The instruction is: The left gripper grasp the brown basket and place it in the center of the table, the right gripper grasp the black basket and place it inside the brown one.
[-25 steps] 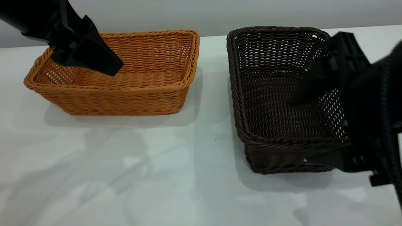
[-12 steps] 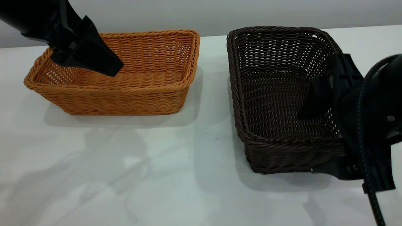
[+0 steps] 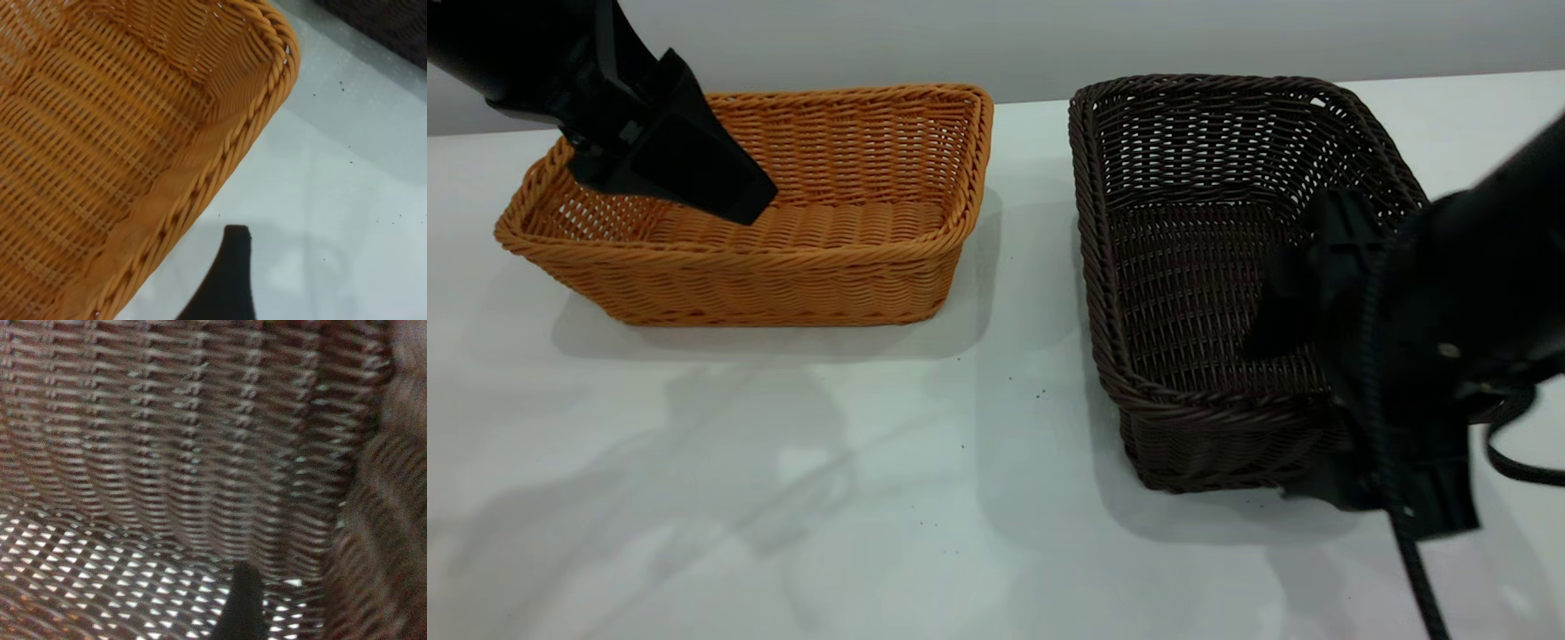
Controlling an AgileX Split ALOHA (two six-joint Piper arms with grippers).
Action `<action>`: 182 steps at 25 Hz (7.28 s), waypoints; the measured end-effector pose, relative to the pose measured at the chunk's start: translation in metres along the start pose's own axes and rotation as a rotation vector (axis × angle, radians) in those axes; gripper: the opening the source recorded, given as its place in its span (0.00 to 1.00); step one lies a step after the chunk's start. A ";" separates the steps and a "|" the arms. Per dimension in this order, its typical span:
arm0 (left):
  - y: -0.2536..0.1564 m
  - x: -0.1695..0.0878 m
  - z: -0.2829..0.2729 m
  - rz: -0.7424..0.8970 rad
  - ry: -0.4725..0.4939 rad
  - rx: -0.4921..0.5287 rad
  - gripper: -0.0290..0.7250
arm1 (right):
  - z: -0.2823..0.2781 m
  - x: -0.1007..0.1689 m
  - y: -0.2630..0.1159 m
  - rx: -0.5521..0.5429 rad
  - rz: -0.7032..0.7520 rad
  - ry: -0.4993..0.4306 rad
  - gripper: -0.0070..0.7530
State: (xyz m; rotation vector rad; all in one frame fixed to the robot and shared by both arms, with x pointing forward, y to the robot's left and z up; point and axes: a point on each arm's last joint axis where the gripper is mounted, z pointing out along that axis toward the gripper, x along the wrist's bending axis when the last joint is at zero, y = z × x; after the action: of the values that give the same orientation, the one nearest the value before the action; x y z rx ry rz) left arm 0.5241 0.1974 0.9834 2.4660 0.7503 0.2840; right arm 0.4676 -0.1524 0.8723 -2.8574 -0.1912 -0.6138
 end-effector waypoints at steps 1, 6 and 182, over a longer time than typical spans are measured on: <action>0.000 0.000 0.000 -0.005 -0.002 0.001 0.94 | 0.002 0.002 -0.001 0.004 -0.001 -0.001 0.82; -0.001 -0.001 0.000 -0.010 -0.016 0.006 0.94 | 0.009 0.003 -0.001 -0.012 0.022 -0.009 0.82; 0.047 -0.093 0.069 0.570 -0.206 0.173 0.92 | -0.054 0.109 0.090 0.092 -0.472 0.242 0.17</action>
State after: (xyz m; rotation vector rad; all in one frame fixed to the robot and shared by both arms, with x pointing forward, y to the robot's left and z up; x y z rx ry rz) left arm 0.4924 0.0822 0.9483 2.7783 -0.0286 0.1693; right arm 0.5607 -0.2435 0.9505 -2.6238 -0.8410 -0.9972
